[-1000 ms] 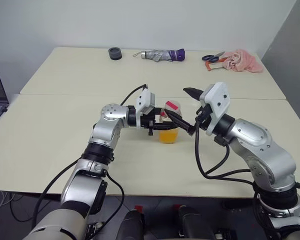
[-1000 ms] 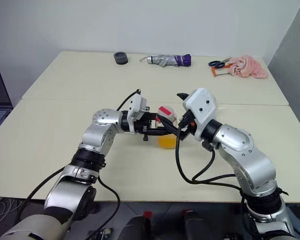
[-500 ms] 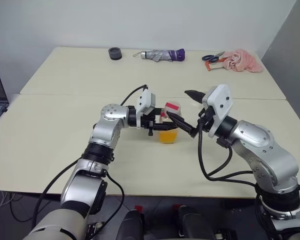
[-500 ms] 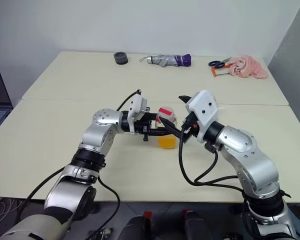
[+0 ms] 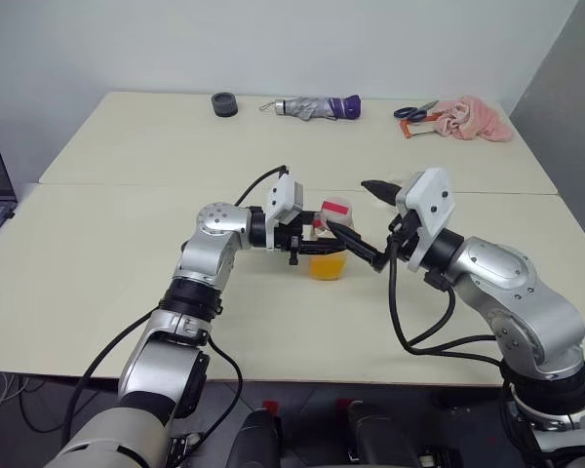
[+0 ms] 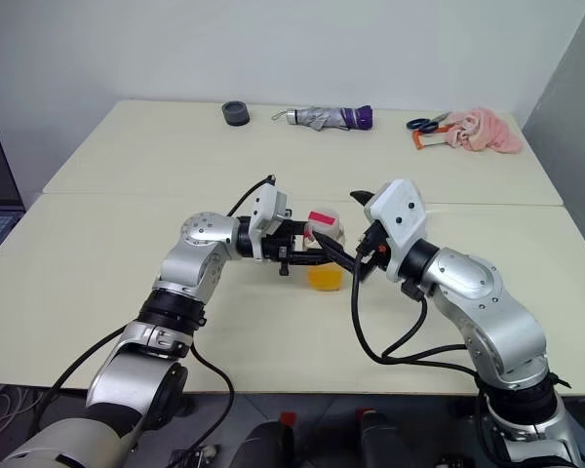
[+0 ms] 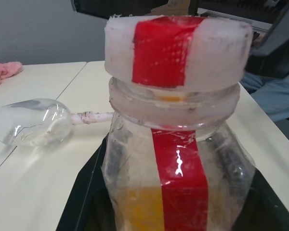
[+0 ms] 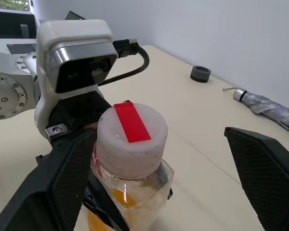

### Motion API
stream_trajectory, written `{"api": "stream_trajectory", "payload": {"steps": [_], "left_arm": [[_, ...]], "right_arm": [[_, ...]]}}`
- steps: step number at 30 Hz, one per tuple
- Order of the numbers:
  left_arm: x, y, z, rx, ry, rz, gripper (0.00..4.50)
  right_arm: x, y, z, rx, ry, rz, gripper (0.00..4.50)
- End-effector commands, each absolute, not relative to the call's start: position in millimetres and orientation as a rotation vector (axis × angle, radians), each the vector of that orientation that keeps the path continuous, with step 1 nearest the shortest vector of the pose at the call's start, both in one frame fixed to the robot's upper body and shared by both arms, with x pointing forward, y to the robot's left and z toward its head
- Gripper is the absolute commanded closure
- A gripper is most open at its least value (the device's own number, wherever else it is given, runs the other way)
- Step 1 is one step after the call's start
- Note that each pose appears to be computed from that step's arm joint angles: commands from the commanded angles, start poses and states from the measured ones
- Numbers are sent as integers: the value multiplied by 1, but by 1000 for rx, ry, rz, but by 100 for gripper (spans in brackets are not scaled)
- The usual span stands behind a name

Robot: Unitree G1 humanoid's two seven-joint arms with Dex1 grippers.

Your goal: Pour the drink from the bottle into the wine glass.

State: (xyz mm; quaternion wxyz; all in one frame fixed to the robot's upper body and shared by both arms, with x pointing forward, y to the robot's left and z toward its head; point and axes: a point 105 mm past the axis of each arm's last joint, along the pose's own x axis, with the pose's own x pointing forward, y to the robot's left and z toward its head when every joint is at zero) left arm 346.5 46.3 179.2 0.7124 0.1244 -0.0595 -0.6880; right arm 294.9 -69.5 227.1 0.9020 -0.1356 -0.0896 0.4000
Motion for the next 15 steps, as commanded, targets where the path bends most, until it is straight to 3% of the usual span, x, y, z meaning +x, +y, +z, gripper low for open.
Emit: {"api": "stream_trajectory", "payload": {"steps": [1,15], "left_arm": [[345,46,196,302,-203,-1531,270],[345,46,195,299,-203,-1532,270]], "right_arm": [[292,-76,240,-286,-230,804,0],[292,-78,242,-277,-227,805,0]]}}
